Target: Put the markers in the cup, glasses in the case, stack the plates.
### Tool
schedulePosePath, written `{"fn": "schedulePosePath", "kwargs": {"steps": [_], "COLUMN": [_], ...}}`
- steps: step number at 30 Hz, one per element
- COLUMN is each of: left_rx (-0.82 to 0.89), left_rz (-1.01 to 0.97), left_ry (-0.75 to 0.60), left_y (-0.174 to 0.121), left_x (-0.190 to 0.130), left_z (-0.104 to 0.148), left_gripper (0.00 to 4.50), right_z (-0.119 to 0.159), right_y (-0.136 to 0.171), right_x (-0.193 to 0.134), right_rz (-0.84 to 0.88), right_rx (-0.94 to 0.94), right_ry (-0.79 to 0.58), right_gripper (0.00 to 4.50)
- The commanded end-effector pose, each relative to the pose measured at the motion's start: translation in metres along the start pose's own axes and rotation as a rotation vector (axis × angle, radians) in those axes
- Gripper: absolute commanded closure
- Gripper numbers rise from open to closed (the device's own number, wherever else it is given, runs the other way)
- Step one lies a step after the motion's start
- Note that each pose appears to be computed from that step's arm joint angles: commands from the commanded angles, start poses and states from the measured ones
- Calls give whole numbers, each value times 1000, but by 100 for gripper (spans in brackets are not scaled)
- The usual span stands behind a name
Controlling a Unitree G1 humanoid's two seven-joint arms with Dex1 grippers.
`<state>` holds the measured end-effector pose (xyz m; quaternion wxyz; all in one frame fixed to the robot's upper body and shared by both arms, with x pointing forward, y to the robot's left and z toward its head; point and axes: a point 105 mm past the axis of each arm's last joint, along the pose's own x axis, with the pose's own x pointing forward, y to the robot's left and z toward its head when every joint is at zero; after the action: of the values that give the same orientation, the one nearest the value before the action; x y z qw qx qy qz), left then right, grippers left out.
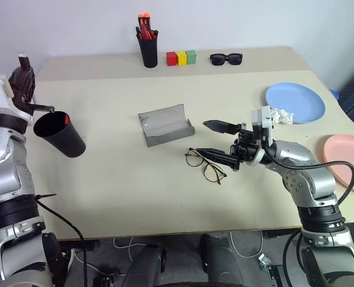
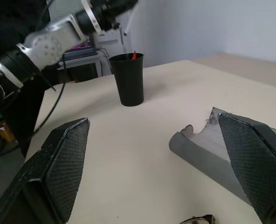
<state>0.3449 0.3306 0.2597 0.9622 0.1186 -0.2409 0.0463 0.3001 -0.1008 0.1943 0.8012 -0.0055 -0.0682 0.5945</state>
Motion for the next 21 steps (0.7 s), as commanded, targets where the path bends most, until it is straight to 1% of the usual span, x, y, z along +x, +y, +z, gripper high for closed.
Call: {"fn": "schedulePosePath", "kwargs": {"steps": [1,5,10,11,12,13,14,15,18,19,21], "left_rx": [19,-7,-18,-25,-22,-21,-21,-22,-37,-50,-78], "left_rz": [48,36,22,24,24,23,20,18,2,-17,-94], "left_ry": [-20,-2,-3,-5,-7,-8,-10,-11,-29,-45,-75], "left_y": [7,2,-4,-4,-4,-5,-5,-6,-10,-14,-28], "left_x": [-10,-21,-26,-26,-26,-26,-26,-26,-24,-22,-16], "left_z": [-3,-15,-19,-20,-19,-19,-19,-18,-14,-8,6], "left_gripper": [448,448,448,357,326,273,230,170,32,7,7], "right_z": [12,12,10,10,10,10,10,10,10,10,11], "right_y": [5,4,3,3,3,3,3,2,1,0,0], "right_x": [2,1,1,1,1,1,1,1,1,2,2], "right_rz": [14,10,7,7,5,5,4,4,0,-2,-5], "right_rx": [-54,-57,-66,-67,-69,-70,-71,-72,-80,-80,-81], "right_ry": [-28,-24,-15,-15,-14,-14,-14,-14,-12,-14,-18], "right_gripper": [0,0,0,0,0,0,0,0,0,0,0]}}
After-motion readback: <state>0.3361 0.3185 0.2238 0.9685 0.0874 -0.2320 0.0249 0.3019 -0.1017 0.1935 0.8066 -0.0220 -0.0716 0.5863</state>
